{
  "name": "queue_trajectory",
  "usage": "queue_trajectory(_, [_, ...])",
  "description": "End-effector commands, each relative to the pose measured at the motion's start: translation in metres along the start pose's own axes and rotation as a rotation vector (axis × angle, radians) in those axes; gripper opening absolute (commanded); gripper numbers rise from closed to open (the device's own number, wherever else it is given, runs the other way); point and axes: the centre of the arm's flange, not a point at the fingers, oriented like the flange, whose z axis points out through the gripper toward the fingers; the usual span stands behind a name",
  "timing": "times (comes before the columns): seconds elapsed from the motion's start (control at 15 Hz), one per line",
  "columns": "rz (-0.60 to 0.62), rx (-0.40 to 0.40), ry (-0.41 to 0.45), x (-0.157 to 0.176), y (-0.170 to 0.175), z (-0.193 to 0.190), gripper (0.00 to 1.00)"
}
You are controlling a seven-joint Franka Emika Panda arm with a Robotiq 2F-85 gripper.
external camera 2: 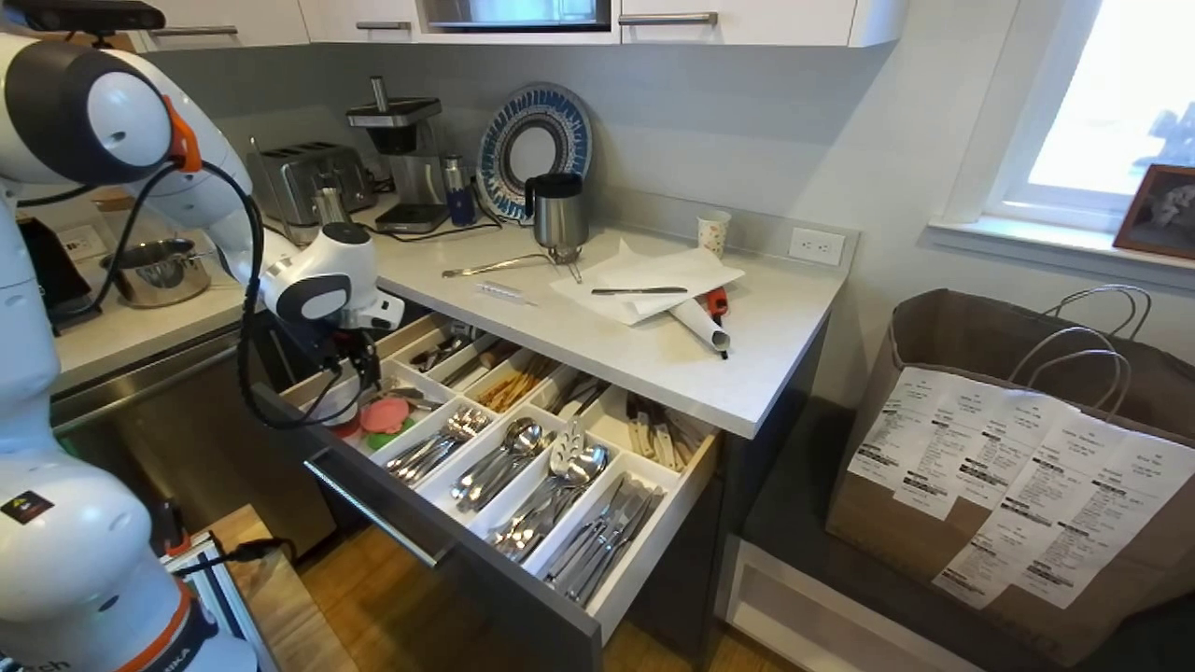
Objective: Remove the syringe from the drawer and then put it on the counter
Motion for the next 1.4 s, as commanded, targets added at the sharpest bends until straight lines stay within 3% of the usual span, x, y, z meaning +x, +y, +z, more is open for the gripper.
queue_trajectory(0.0, [-0.005, 0.012, -0.009, 0.01, 0.006, 0.015, 1.0])
queue_trajectory(0.27, [-0.036, 0.034, -0.013, 0.018, 0.014, 0.032, 1.0])
queue_trajectory(0.47, [-0.07, 0.064, -0.001, 0.024, 0.016, 0.039, 0.78])
queue_trajectory(0.6, [-0.085, 0.072, 0.0, 0.027, 0.015, 0.045, 0.74])
queue_trajectory(0.67, [-0.093, 0.076, -0.007, 0.028, 0.014, 0.048, 0.61])
queue_trajectory(0.8, [-0.101, 0.085, -0.019, 0.029, 0.014, 0.054, 0.63])
queue_trajectory(0.87, [-0.105, 0.089, -0.026, 0.03, 0.013, 0.057, 0.56])
queue_trajectory(1.07, [-0.11, 0.099, -0.037, 0.03, 0.012, 0.064, 0.51])
queue_trajectory(1.13, [-0.111, 0.101, -0.041, 0.03, 0.012, 0.066, 0.54])
queue_trajectory(1.33, [-0.108, 0.106, -0.045, 0.03, 0.014, 0.069, 0.45])
